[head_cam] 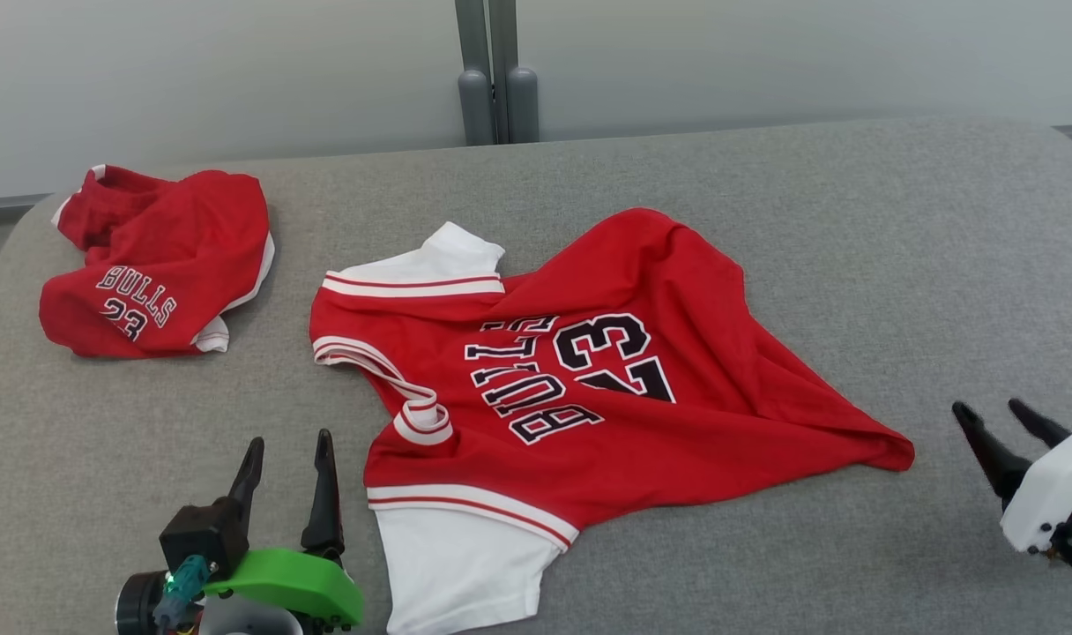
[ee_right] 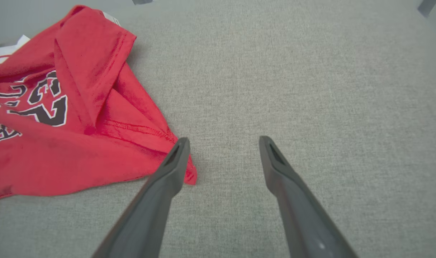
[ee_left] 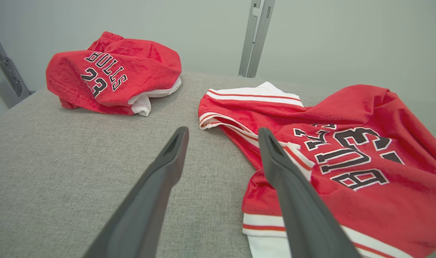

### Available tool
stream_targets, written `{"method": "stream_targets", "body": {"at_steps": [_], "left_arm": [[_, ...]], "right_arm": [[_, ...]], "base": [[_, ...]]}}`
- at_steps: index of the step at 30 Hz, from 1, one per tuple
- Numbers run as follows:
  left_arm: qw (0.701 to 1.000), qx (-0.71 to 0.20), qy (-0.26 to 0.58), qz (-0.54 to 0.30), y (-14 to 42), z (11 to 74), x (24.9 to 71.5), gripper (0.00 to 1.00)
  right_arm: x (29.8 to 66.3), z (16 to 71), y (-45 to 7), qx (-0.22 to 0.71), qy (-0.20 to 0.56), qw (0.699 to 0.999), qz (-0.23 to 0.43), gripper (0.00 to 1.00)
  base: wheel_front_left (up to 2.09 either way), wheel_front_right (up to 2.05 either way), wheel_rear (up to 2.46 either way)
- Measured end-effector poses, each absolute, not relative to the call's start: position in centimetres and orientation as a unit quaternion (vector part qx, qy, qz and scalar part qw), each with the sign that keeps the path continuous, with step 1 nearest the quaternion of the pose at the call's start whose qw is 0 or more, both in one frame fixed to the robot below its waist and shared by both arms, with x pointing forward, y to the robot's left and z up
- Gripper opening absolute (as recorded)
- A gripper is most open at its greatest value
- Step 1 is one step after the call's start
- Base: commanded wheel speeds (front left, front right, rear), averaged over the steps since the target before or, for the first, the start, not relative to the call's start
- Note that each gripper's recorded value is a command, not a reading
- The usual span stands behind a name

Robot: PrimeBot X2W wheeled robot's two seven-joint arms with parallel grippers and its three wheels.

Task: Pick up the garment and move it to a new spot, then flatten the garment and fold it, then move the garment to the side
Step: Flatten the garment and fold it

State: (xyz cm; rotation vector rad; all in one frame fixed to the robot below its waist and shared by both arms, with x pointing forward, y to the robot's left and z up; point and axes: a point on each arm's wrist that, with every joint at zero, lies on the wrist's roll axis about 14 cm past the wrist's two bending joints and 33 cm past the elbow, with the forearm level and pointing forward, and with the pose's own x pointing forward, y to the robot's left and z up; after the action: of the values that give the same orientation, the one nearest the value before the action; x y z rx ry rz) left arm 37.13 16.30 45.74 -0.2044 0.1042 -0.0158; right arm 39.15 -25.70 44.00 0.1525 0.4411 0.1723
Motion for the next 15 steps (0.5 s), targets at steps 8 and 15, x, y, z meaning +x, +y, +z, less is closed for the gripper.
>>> {"method": "stream_targets", "body": {"at_steps": [8, 15], "left_arm": [[0.995, -0.101, 0.009, 0.013, 18.0, 48.1, 35.9, 1.00], [0.995, -0.092, -0.024, 0.022, 19.0, 50.1, 34.9, 1.00]], "right_arm": [[39.7, 50.8, -24.4, 0.104, 0.024, 0.991, 0.079, 1.00], [37.7, 50.3, -22.5, 0.110, 0.001, 0.991, 0.073, 1.00]], "base": [[0.00, 0.00, 0.00], [0.00, 0.00, 0.00]]}}
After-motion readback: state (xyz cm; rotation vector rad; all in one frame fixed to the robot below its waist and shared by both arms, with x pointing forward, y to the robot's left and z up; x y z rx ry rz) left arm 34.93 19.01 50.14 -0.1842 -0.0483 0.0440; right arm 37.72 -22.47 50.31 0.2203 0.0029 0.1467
